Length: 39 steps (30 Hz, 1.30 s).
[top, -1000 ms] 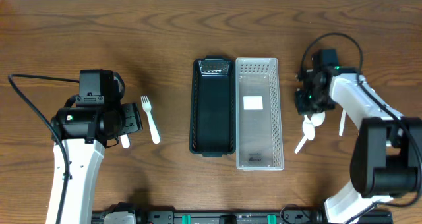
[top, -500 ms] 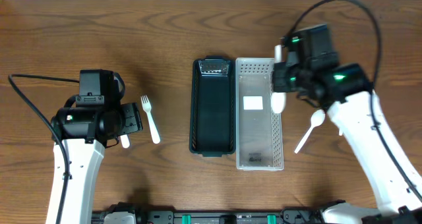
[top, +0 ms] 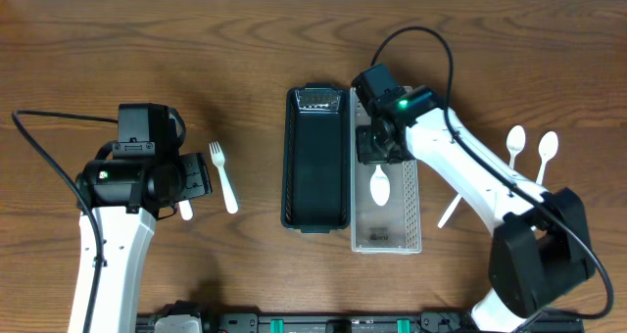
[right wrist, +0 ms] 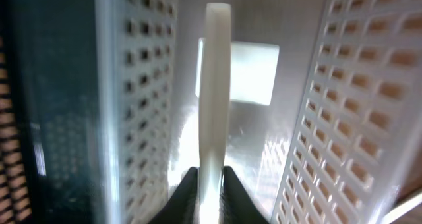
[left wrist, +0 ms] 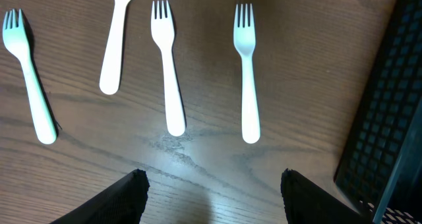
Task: Pack container
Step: 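Carry the spoon into the white basket and release it, then move right gripper to the next white spoon and grasp it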
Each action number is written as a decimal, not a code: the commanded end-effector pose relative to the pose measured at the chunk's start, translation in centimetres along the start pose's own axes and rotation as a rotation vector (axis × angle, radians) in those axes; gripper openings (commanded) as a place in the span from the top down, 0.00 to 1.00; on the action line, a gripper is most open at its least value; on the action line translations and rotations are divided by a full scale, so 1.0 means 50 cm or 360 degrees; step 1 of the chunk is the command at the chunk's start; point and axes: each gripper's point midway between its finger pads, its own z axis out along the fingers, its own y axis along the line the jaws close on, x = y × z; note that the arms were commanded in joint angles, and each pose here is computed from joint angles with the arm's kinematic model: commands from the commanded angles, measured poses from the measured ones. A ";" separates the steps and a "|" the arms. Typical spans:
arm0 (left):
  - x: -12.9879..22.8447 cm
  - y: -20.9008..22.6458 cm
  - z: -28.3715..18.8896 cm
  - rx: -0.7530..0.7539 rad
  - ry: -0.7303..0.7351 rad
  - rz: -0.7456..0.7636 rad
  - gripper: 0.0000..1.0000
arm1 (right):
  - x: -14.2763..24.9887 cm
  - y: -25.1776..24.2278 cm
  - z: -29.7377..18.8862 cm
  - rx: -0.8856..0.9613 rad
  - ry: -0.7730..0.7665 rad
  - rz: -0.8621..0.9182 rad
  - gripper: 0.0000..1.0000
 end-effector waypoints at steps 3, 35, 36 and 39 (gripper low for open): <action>-0.008 0.001 -0.006 -0.0002 -0.0014 -0.0010 0.32 | -0.009 0.002 -0.022 0.0001 -0.0057 0.0021 0.62; -0.008 0.001 -0.006 -0.0002 -0.0012 -0.0010 0.32 | 0.121 -0.349 0.019 0.0258 -0.0116 0.1312 0.01; -0.008 0.001 -0.006 -0.0002 -0.0012 -0.0010 0.32 | 0.123 -0.350 0.029 0.0255 -0.0125 0.1298 0.01; -0.008 0.001 -0.006 -0.0002 -0.0012 -0.0010 0.32 | 0.125 -0.354 0.046 0.0255 -0.0150 0.1294 0.01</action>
